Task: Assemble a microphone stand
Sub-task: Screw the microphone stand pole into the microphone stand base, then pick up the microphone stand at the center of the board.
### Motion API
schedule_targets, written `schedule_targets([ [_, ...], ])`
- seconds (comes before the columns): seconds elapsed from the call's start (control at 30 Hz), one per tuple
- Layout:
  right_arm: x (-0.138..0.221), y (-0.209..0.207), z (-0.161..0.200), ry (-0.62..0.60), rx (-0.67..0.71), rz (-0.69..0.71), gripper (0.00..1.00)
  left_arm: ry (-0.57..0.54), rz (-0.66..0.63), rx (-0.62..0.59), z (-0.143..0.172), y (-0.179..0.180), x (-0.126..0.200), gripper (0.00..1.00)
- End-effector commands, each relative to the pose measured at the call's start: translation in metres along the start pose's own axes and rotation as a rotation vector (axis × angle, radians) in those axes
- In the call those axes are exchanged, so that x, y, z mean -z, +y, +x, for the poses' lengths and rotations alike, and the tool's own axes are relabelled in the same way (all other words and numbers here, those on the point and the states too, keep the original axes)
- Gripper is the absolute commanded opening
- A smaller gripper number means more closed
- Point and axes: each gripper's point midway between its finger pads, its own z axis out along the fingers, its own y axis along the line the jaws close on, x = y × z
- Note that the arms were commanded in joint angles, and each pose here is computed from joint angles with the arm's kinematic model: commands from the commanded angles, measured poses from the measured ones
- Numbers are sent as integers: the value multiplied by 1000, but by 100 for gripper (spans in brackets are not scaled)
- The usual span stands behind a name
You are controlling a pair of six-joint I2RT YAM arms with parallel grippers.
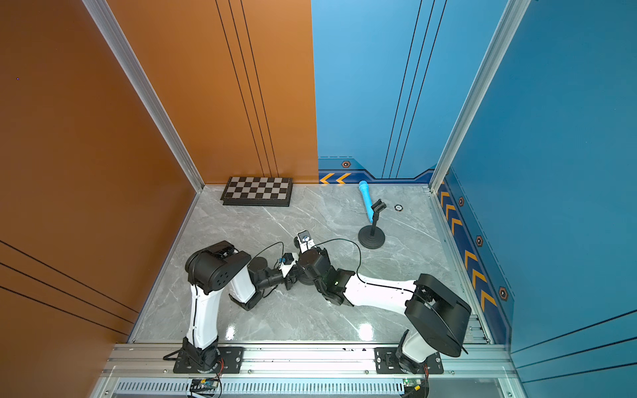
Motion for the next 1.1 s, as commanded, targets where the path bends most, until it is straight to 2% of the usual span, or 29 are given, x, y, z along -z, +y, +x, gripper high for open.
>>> schedule_targets([
  [0.0,-3,8,0,26,53,-150,33,199,-13,125,60,-6,10,26],
  [0.13,19,24,-7,31,141,-448,47,196,-5,126,59,-8,9,26],
  [0.27,34,18,-10,45,207,-643,54,196,-4,128,59,-8,9,26],
  [0.47,36,12,-10,91,297,-798,54,198,-1,130,60,-8,9,26],
  [0.73,20,12,-5,143,327,-876,53,201,-2,132,61,-8,9,27],
  [0.87,13,15,-3,143,317,-889,46,201,-3,135,61,-8,10,27],
  [0.97,8,14,-4,122,296,-856,30,202,-3,135,62,-8,10,27],
  [1.07,0,8,-4,74,271,-763,14,200,-5,132,61,-8,9,27],
])
